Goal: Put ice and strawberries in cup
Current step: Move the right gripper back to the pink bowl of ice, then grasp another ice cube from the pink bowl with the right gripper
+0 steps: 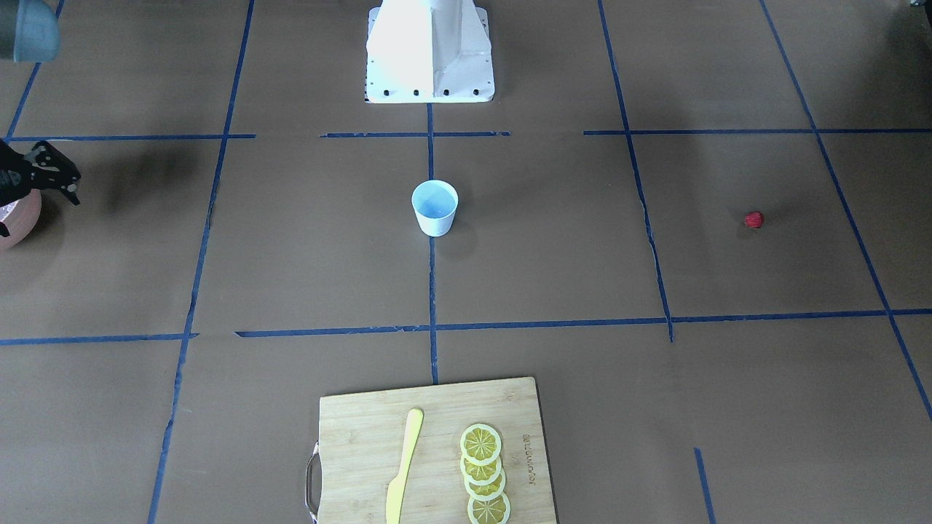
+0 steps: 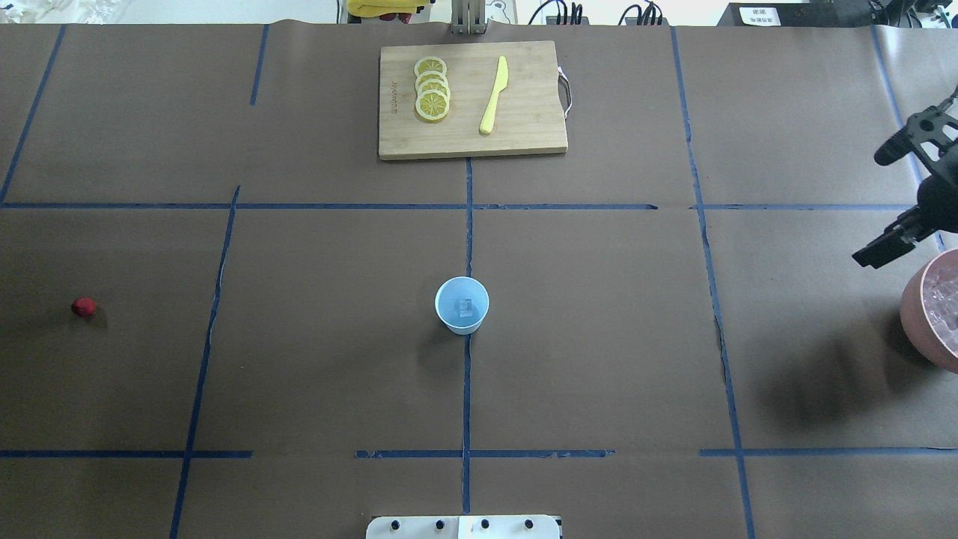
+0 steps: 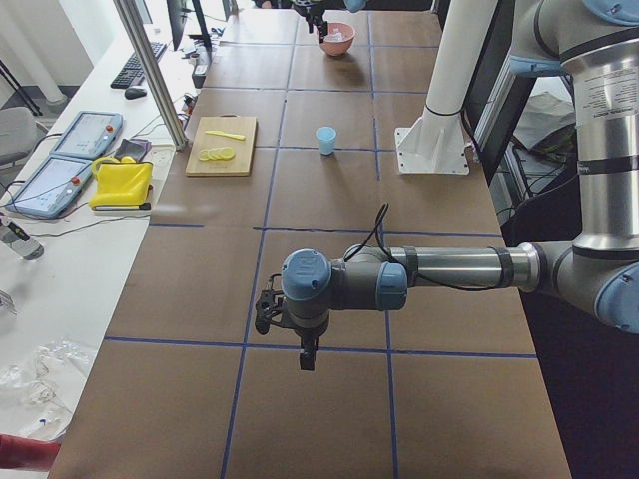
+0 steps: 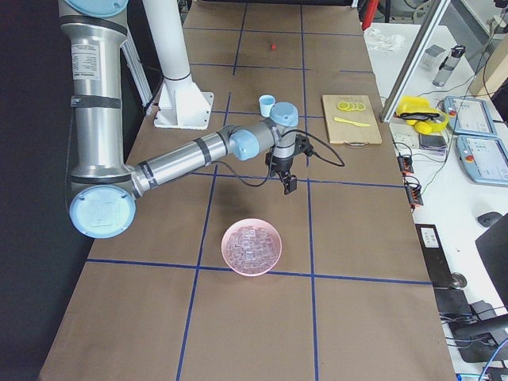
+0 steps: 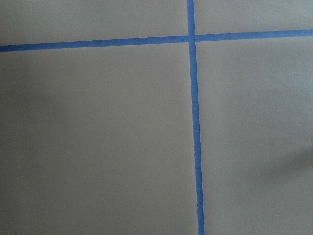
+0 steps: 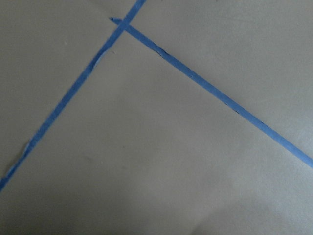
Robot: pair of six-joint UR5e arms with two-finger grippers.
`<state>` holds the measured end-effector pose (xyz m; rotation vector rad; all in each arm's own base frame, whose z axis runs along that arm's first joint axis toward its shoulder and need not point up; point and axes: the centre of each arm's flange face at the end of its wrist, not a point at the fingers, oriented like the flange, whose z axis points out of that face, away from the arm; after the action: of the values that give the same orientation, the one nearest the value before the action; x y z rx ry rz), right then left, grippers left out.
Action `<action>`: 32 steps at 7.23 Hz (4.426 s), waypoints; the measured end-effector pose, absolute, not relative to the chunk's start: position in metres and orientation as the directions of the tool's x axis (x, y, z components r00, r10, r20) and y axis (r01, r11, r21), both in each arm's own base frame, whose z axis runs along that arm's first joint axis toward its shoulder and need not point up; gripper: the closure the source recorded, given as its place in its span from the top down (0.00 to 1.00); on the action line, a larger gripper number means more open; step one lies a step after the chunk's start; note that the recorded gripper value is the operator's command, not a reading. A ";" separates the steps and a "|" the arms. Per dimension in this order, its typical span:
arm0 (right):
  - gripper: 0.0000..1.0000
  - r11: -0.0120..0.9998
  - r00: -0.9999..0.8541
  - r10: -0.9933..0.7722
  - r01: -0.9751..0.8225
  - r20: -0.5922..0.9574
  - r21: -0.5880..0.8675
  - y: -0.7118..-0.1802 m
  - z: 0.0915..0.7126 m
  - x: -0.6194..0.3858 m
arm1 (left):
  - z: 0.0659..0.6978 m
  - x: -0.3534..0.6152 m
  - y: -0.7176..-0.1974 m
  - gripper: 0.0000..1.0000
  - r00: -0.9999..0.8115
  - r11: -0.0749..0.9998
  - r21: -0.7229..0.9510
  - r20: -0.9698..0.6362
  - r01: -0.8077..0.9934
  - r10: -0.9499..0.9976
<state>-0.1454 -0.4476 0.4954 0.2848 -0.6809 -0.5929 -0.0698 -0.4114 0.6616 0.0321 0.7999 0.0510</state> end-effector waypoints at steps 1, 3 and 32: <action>0.98 0.752 0.591 -0.656 0.462 0.469 0.470 -0.428 0.521 -0.126 | 0.662 -0.069 -0.411 1.00 0.696 0.998 0.046 -0.716 -0.035 0.057; 0.96 0.610 0.491 -0.791 0.586 0.365 0.533 -0.401 0.557 -0.098 | 0.663 -0.068 -0.411 1.00 0.695 0.998 0.044 -0.717 -0.037 0.057; 0.00 0.580 0.420 -0.814 0.607 0.400 0.544 -0.400 0.578 -0.090 | 0.668 -0.064 -0.410 1.00 0.694 0.998 0.033 -0.717 -0.048 0.057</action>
<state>-0.0899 -0.3998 0.5776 0.3396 -0.6901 -0.9120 -0.0639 -0.4096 0.6680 0.0125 0.8011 0.0586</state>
